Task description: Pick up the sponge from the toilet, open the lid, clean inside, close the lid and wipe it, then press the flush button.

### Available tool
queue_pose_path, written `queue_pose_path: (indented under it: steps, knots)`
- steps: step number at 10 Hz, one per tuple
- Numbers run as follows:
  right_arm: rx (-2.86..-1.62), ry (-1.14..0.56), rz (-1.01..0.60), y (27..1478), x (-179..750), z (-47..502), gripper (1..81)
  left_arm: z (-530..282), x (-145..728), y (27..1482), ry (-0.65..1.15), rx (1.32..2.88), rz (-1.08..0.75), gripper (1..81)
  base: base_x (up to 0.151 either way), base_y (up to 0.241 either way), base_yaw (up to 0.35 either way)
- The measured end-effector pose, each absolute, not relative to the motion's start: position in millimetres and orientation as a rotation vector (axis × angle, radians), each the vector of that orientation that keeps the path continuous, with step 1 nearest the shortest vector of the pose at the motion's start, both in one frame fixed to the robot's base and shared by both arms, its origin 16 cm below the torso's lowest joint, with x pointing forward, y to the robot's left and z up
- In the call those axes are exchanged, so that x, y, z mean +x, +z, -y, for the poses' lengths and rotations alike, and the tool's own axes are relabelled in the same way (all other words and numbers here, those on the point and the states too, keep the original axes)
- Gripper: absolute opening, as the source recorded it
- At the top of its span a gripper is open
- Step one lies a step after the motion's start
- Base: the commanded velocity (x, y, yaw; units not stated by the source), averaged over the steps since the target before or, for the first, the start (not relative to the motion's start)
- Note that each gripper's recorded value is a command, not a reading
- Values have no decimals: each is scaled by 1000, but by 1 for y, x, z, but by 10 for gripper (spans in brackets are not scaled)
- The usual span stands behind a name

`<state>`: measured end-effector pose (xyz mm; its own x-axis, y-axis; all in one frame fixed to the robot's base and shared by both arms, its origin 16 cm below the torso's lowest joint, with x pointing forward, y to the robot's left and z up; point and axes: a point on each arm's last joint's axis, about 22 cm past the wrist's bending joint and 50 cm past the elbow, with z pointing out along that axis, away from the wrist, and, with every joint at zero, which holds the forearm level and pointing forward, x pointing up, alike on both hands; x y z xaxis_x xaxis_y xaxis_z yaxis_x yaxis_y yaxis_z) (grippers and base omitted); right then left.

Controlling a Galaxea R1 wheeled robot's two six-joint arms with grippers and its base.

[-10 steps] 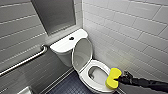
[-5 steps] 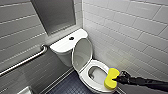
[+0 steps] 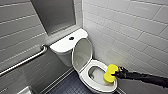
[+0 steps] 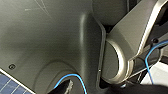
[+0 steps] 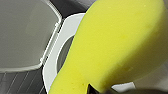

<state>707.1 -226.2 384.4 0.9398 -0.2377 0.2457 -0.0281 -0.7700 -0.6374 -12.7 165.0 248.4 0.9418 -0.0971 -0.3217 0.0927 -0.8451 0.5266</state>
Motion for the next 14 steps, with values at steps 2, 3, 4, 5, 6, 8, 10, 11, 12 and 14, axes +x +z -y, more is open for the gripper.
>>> queue_pose_path:
  steps: [2,3,4,5,6,8,10,11,12,14]
  knots:
    - [-2444,-384,-179,365,722,210,10,-163,-11,248,-438,2534,-14,811,0,0,0]
    - [-2447,-357,-169,353,725,198,10,-161,-18,251,-462,2527,-22,811,0,0,0]
    - [-2450,-341,-160,348,725,191,10,-158,-20,252,-468,2523,-24,811,0,0,0]
    - [-2461,-356,-138,349,735,190,10,-157,-17,251,-462,2522,-21,811,0,0,0]
    - [-2470,-379,-134,350,745,193,10,-154,-17,251,-458,2517,-20,811,0,0,0]
    - [-2492,-417,-93,352,764,188,10,-147,-16,252,-456,2510,-22,811,0,0,0]
    - [-2476,-424,-27,351,770,147,10,-147,-16,251,-456,2510,-22,811,0,0,0]
    - [-2478,-420,-14,347,772,132,10,-148,-14,251,-453,2511,-21,811,0,0,0]
    - [-2486,-429,-9,344,776,125,10,-148,-11,249,-447,2512,-20,811,0,0,0]
    - [-2500,-448,-7,343,784,122,10,-148,-10,249,-443,2512,-20,811,0,0,0]
